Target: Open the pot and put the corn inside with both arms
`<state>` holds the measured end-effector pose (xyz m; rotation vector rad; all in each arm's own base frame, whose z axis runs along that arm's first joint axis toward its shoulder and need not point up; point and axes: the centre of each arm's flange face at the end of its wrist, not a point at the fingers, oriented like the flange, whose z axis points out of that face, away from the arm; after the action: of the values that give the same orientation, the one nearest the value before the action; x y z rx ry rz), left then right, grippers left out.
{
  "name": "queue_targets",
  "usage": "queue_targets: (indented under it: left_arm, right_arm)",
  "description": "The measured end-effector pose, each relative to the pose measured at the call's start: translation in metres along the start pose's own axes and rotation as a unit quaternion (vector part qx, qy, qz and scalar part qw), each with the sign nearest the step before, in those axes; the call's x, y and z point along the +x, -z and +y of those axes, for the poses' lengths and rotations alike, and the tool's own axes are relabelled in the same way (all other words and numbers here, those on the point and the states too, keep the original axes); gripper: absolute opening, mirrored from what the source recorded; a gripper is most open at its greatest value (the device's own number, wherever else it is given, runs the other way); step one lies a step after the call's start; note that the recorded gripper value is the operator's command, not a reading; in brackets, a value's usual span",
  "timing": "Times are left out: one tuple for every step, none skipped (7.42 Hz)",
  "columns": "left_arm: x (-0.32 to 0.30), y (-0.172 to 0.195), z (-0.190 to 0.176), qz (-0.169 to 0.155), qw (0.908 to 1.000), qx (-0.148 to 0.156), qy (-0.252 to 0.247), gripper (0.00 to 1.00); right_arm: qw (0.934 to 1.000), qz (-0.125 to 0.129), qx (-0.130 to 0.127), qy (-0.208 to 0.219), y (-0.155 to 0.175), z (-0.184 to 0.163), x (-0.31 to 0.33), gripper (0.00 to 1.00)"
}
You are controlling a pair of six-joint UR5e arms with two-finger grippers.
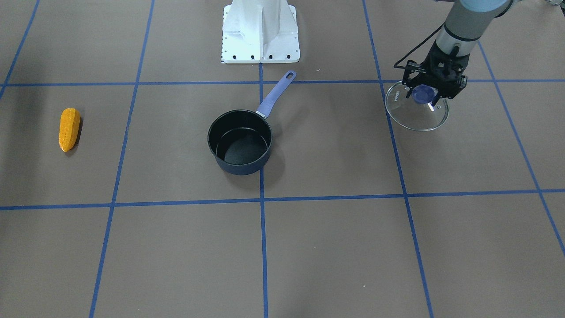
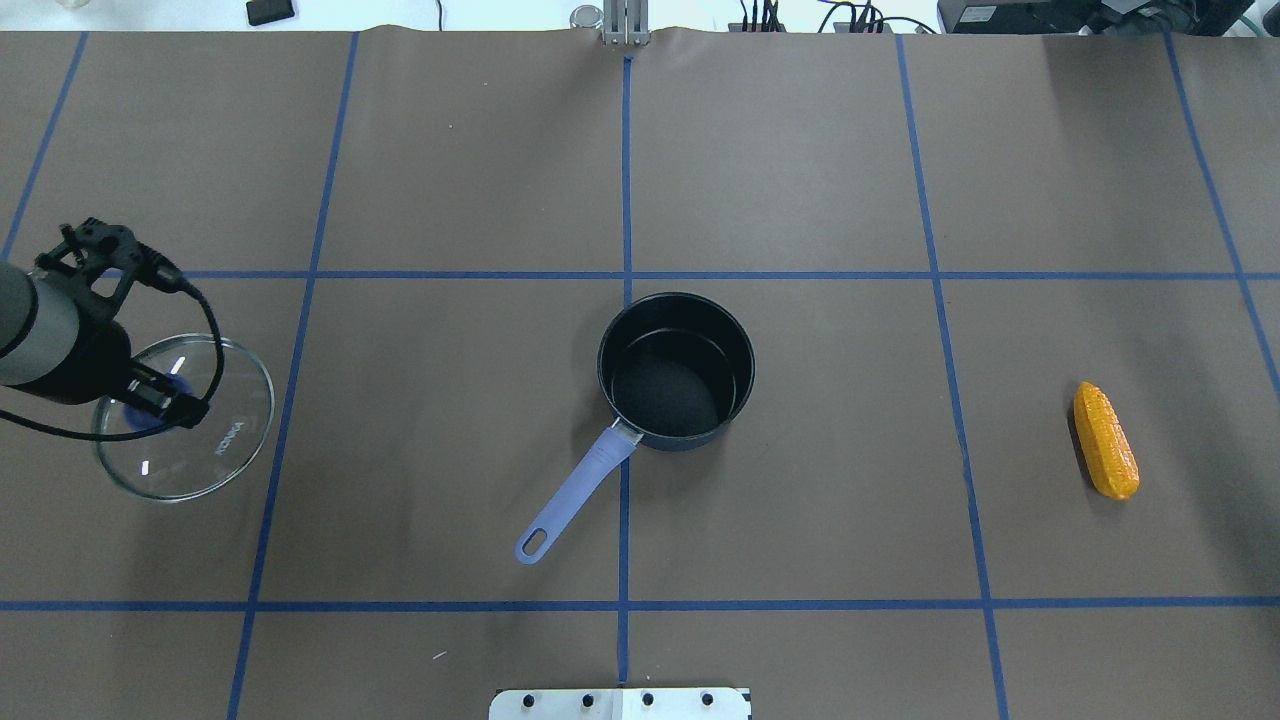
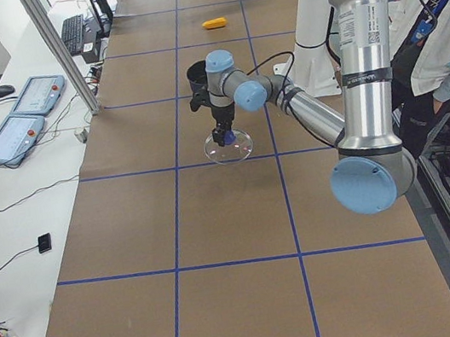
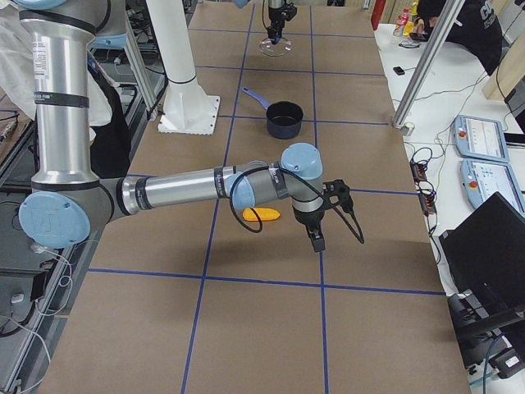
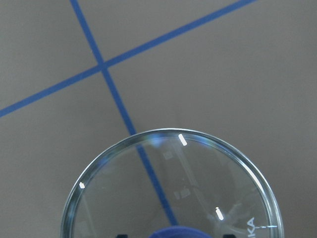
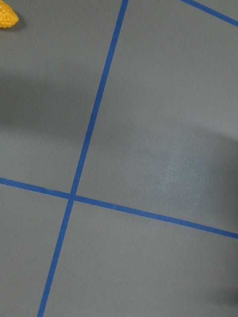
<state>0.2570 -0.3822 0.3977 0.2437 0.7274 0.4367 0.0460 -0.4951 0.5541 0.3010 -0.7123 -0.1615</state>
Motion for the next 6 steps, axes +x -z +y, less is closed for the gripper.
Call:
queue_targets:
  left_arm:
    - [-0.020, -0.014, 0.021, -0.001, 0.9999, -0.005, -0.011, 0.00]
    - [-0.037, -0.035, 0.031, 0.000, 0.9998, -0.005, -0.017, 0.00]
    - [-0.056, -0.064, 0.038, 0.007, 0.9997, 0.004, -0.024, 0.00]
    - [-0.073, -0.090, 0.045, 0.023, 0.9992, 0.014, -0.031, 0.00]
    - [-0.082, -0.107, 0.052, 0.043, 0.9984, 0.014, -0.035, 0.18]
    - [-0.085, -0.114, 0.055, 0.055, 0.9978, 0.014, -0.036, 0.82]
  right_arm:
    - [1.0000, 0.000, 0.000, 0.000, 0.000, 0.000, 0.000, 1.00]
    - [1.0000, 0.000, -0.001, 0.000, -0.001, 0.001, 0.000, 1.00]
    - [1.0000, 0.000, -0.001, 0.000, -0.001, 0.001, 0.000, 1.00]
    - [1.0000, 0.000, -0.001, 0.000, -0.001, 0.001, 0.000, 1.00]
    - [1.0000, 0.000, -0.001, 0.000, -0.001, 0.000, 0.000, 1.00]
    - [1.0000, 0.000, -0.001, 0.001, -0.001, 0.000, -0.001, 1.00]
